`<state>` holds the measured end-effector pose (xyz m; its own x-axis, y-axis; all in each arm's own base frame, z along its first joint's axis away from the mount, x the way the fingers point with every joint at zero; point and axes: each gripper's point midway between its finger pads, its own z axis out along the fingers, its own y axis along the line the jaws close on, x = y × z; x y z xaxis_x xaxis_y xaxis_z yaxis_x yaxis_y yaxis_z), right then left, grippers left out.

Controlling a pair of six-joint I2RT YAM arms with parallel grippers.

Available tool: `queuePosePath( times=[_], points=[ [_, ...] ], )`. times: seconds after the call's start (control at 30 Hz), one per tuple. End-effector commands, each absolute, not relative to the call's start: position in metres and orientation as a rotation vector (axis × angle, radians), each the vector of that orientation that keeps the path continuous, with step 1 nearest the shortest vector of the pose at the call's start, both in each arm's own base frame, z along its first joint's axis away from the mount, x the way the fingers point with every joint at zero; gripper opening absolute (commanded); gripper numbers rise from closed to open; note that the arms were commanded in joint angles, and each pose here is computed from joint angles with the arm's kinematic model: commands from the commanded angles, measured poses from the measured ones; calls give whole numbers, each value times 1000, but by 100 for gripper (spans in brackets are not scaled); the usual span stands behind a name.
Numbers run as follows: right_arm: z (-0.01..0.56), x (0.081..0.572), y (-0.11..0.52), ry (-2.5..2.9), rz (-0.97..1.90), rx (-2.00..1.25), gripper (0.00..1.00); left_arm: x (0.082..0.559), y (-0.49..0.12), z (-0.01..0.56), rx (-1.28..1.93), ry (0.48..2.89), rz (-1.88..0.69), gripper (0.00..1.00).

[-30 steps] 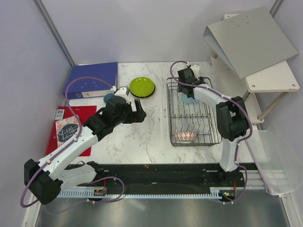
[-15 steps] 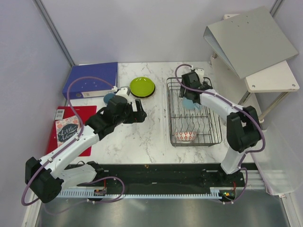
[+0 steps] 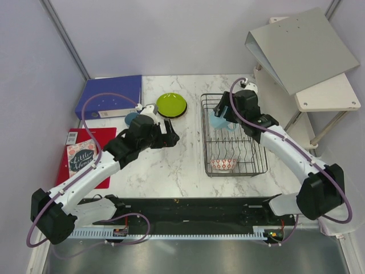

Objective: Unload the mixed dishes from the dish rack
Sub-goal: Pick up the cup from the dish rack.

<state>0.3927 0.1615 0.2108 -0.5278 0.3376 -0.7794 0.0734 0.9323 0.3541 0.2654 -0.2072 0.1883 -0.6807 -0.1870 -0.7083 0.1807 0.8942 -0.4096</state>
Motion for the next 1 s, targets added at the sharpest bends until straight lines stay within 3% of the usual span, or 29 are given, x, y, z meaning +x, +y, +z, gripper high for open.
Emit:
queuePosePath(
  times=[0.0,0.2,0.43,0.7,0.97],
  points=[
    [299,379,203,1820,849,263,0,261,-238,234,2,2075,-879,99],
    [340,346,204,1548,1295,289,0,243,-264,297,49,1738,-1283,99],
    [346,310,194,1274,1734,339,0,223,-289,322,125,1553,-1625,99],
    [354,288,196,1192,1862,267,0,239,-314,324,175,1551,-1698,99],
    [355,276,204,1232,1862,193,0,255,-321,340,231,1534,-1607,96]
  ],
)
